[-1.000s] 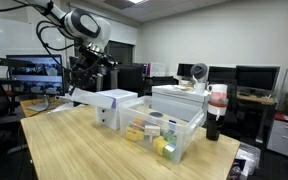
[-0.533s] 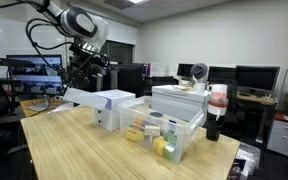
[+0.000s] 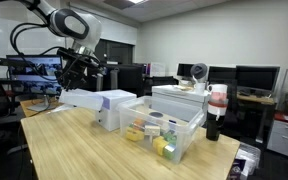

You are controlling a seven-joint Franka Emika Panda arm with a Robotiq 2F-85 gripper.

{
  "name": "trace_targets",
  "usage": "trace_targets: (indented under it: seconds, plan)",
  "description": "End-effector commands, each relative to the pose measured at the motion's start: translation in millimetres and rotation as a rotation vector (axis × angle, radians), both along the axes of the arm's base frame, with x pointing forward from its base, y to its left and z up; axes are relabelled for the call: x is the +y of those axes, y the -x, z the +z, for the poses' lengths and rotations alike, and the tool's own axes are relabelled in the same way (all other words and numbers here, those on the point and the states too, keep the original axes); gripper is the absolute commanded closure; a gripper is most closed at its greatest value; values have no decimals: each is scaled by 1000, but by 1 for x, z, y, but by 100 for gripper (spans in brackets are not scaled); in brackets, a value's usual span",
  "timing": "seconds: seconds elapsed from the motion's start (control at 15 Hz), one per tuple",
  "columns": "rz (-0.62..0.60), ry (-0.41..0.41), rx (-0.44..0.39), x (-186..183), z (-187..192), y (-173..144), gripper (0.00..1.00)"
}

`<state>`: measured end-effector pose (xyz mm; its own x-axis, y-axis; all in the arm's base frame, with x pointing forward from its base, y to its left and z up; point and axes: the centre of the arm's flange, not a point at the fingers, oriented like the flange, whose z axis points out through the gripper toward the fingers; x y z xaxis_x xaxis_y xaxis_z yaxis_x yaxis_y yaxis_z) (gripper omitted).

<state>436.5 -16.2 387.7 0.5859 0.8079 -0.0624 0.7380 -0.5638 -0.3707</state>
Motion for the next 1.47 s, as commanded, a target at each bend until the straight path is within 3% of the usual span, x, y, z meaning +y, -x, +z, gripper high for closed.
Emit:
trace_targets:
  seconds: [0.0, 0.4, 0.73, 1.4]
  plan:
    - [-36, -14, -57, 14, -22, 28, 99]
    - [21, 8, -97, 17, -25, 46, 99]
    - [78, -3, -69, 28, -11, 48, 99]
    - [305, -31, -62, 18, -27, 54, 99]
